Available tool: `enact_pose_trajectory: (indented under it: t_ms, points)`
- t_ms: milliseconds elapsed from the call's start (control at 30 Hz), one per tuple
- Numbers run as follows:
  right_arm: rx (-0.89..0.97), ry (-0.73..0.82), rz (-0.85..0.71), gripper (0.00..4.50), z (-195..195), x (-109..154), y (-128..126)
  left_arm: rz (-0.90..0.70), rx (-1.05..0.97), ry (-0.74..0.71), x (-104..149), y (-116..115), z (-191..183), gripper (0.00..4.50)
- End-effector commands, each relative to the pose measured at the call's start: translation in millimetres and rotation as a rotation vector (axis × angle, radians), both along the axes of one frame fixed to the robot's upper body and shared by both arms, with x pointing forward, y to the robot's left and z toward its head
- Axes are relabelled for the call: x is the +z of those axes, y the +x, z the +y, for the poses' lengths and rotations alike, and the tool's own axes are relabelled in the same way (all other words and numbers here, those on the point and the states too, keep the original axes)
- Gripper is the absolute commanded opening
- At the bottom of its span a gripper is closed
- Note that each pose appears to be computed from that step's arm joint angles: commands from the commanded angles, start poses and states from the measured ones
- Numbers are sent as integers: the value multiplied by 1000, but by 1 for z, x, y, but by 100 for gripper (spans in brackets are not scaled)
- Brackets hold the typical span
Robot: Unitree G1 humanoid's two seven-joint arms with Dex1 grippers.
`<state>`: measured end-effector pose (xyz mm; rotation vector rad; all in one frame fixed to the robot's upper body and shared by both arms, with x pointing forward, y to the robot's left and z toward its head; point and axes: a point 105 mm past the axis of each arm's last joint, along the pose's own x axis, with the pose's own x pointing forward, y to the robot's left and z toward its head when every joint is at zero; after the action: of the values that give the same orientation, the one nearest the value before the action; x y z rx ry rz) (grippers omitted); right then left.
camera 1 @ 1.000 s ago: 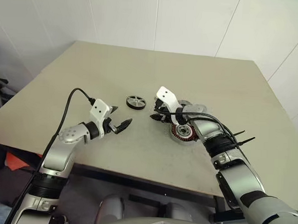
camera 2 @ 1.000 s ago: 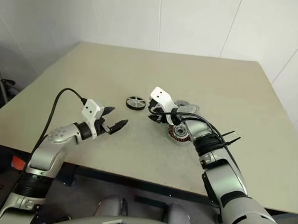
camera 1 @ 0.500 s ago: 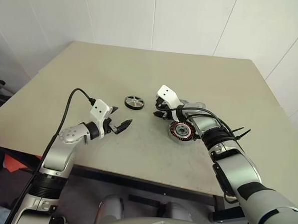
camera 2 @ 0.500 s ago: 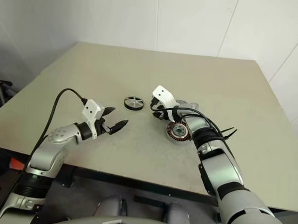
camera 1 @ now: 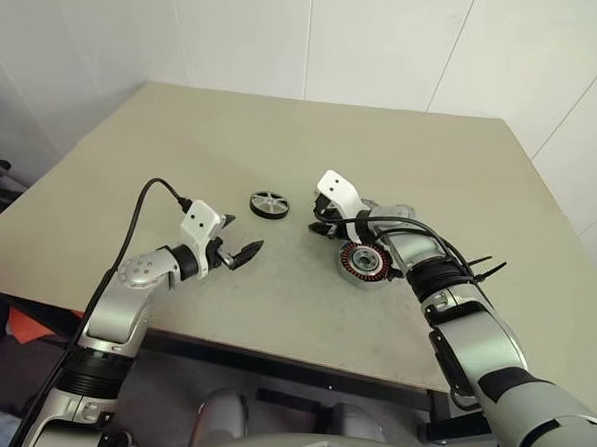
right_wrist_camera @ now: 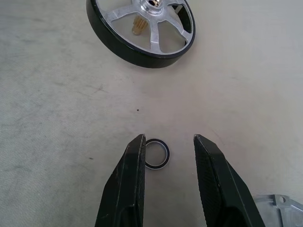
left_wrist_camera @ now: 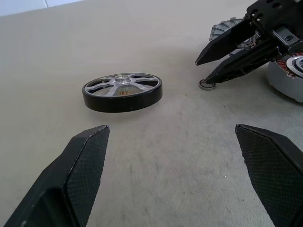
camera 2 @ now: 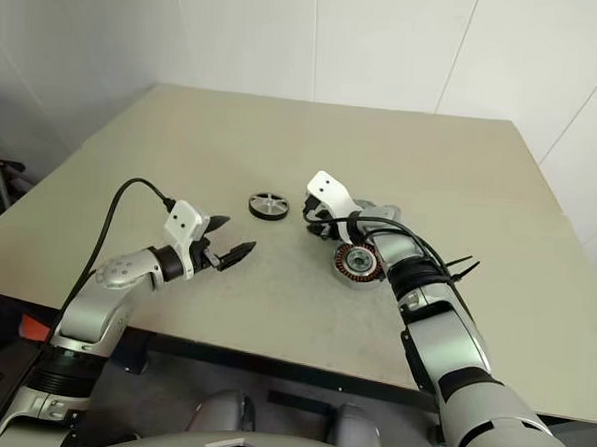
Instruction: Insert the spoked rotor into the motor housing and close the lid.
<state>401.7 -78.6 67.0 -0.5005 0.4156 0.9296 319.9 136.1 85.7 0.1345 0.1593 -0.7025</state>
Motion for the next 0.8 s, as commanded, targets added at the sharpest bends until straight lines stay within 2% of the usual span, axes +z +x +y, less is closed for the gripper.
enact_pose_trajectory:
  t_ms: [33,800]
  points:
    - [-4,2,8,173,-4,-1,-2,-49,-7,8,12,-1,0,450]
    - [12,-44,82,173,-4,-23,-13,-53,6,13,12,0,3,450]
